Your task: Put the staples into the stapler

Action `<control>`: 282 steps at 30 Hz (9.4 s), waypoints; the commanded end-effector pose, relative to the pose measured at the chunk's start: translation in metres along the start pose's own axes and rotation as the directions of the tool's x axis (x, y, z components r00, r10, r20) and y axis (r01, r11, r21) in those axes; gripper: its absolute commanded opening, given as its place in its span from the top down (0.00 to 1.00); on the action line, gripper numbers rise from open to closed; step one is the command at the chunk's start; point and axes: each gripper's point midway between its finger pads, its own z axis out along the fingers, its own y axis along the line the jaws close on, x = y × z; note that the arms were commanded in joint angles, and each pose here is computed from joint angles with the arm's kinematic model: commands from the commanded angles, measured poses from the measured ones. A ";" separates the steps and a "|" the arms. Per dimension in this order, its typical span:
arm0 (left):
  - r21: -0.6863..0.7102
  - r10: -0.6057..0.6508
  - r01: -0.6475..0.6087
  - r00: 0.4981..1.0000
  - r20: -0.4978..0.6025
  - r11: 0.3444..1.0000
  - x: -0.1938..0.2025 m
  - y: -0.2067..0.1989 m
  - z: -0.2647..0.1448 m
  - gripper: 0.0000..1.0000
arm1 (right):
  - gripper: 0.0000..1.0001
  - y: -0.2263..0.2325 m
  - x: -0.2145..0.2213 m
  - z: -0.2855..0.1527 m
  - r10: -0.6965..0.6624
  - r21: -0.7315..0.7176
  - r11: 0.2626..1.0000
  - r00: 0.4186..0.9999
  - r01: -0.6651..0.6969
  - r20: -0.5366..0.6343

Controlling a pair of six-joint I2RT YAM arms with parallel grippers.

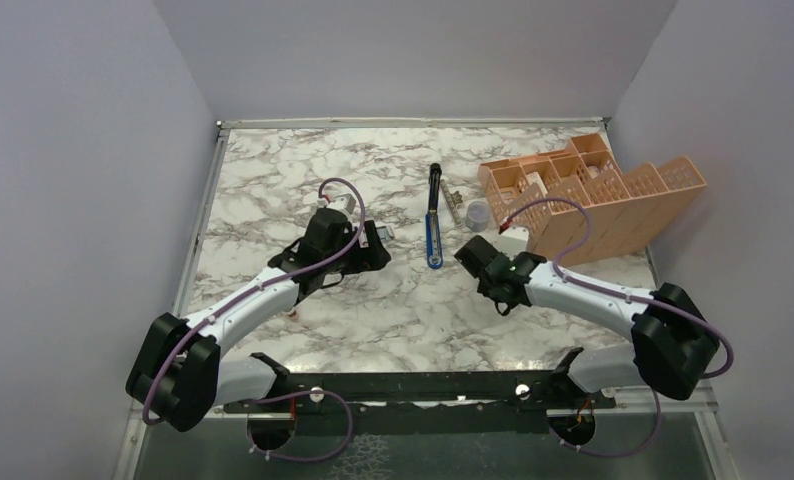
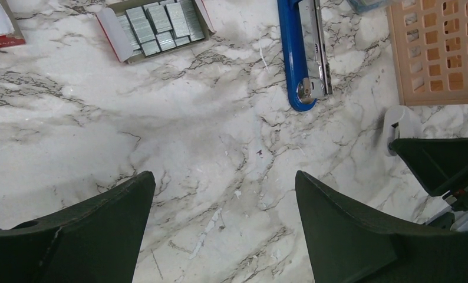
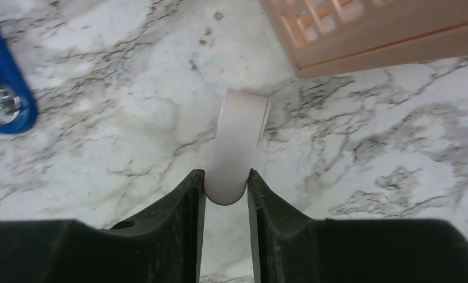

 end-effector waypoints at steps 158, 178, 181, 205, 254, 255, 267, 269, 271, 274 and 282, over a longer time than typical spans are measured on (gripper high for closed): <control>0.391 0.038 -0.060 0.997 0.062 0.919 0.045 -0.048 -0.024 1.00 | 0.36 0.206 -0.018 -0.089 -0.083 -0.814 0.503 0.922 -0.290 -0.379; 0.238 0.025 -0.032 0.999 0.032 0.971 0.044 -0.024 -0.014 0.42 | 0.73 0.205 -0.034 -0.046 -0.093 -0.695 0.715 0.975 -0.077 -0.203; 0.179 0.015 -0.024 0.998 0.054 0.983 0.039 -0.015 -0.015 0.32 | 0.73 0.194 -0.046 -0.047 -0.166 -0.668 0.744 0.976 0.031 -0.139; 0.041 0.022 -0.025 0.997 0.080 0.999 0.024 0.003 -0.012 0.20 | 0.72 0.097 -0.068 0.022 -0.359 -0.447 0.855 0.923 0.263 -0.143; -0.551 -0.070 0.139 0.987 0.146 0.823 -0.003 0.097 -0.064 0.01 | 0.41 0.094 -0.087 0.008 -0.319 -0.475 0.843 0.946 0.254 -0.062; -0.585 -0.090 0.170 0.982 0.164 0.793 -0.002 0.107 -0.072 0.01 | 0.41 0.093 -0.090 0.004 -0.307 -0.477 0.843 0.950 0.248 -0.050; -0.723 -0.274 0.481 0.877 0.396 0.496 0.027 0.176 -0.118 0.08 | 0.41 0.098 -0.089 -0.030 -0.259 -0.596 0.778 0.966 0.197 -0.019; -0.731 -0.296 0.486 0.873 0.387 0.479 0.035 0.180 -0.116 0.10 | 0.41 0.099 -0.085 -0.030 -0.261 -0.604 0.774 0.965 0.192 -0.027; -0.741 -0.309 0.483 0.874 0.376 0.466 0.042 0.183 -0.113 0.15 | 0.41 0.099 -0.082 -0.029 -0.264 -0.608 0.771 0.964 0.189 -0.036; -0.748 -0.324 0.473 0.878 0.353 0.466 0.048 0.185 -0.108 0.23 | 0.41 0.099 -0.079 -0.028 -0.266 -0.610 0.770 0.963 0.185 -0.044; -0.740 -0.377 0.417 0.896 0.235 0.528 0.071 0.180 -0.090 0.54 | 0.42 0.098 -0.081 -0.031 -0.254 -0.612 0.770 0.966 0.177 -0.040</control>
